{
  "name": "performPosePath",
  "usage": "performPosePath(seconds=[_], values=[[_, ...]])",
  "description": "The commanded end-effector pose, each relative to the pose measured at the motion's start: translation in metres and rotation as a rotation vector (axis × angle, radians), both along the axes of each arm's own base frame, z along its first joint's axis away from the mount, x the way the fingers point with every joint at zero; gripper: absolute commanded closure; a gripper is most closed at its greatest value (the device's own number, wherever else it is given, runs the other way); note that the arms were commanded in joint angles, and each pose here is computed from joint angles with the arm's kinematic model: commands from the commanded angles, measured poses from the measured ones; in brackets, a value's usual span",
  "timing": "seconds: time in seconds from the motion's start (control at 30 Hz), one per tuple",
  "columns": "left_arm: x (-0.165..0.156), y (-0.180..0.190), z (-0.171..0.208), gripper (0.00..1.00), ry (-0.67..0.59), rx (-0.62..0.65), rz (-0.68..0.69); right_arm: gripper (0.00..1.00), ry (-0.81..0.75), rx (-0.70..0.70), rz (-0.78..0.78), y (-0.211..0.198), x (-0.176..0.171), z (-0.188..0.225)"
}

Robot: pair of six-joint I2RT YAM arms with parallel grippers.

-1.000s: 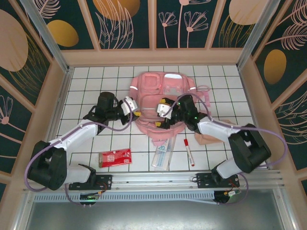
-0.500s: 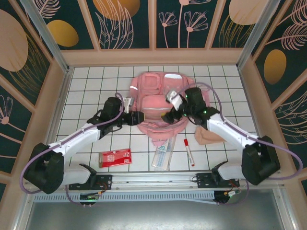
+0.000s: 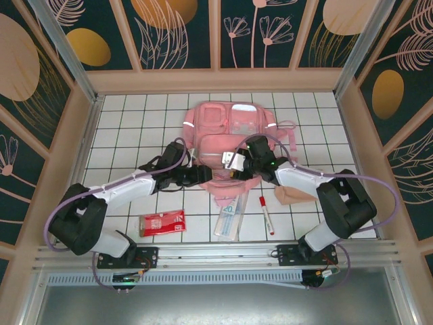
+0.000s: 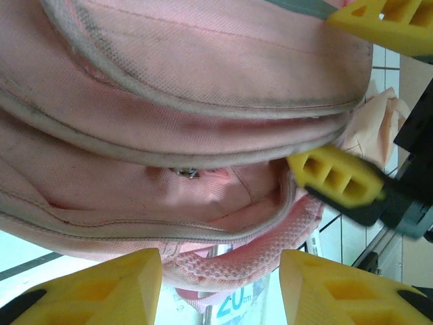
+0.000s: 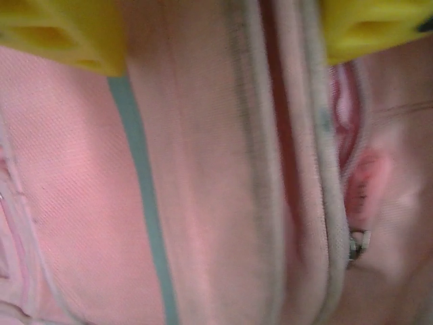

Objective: Pack the student bag

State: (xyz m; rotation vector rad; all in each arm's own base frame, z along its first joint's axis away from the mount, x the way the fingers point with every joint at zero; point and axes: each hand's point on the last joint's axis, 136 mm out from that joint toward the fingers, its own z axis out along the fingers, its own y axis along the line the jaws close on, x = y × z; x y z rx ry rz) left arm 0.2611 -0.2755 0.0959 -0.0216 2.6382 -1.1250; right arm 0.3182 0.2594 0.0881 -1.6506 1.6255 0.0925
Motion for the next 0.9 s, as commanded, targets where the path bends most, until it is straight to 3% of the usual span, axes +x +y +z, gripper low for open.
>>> performPosePath(seconds=[0.0, 0.13, 0.33, 0.57, 0.7, 0.8, 0.87], values=[[0.004, -0.007, 0.010, 0.53, 0.014, -0.011, 0.008, 0.59, -0.134, 0.078, -0.009, 0.014, 0.024, 0.040], [0.018, -0.015, 0.026, 0.53, -0.021, -0.023, 0.021, 0.84, -0.174, 0.223, -0.003, 0.022, 0.027, 0.073], [0.047, -0.014, 0.026, 0.53, -0.019, 0.065, 0.104, 0.94, -0.184, 0.327, 0.017, 0.034, 0.034, 0.096], [0.048, 0.017, -0.013, 0.53, 0.058, 0.267, 0.211, 0.96, -0.202, 0.383, 0.009, 0.042, 0.041, 0.112], [0.047, 0.019, -0.016, 0.54, 0.081, 0.265, 0.244, 0.99, -0.200, 0.395, 0.031, 0.046, 0.036, 0.117], [0.053, 0.017, -0.010, 0.61, 0.068, 0.242, 0.264, 1.00, -0.210, 0.388, 0.048, 0.048, 0.029, 0.115], [0.058, 0.017, -0.005, 0.74, 0.053, 0.249, 0.276, 1.00, -0.207, 0.372, 0.051, 0.048, 0.028, 0.111]])
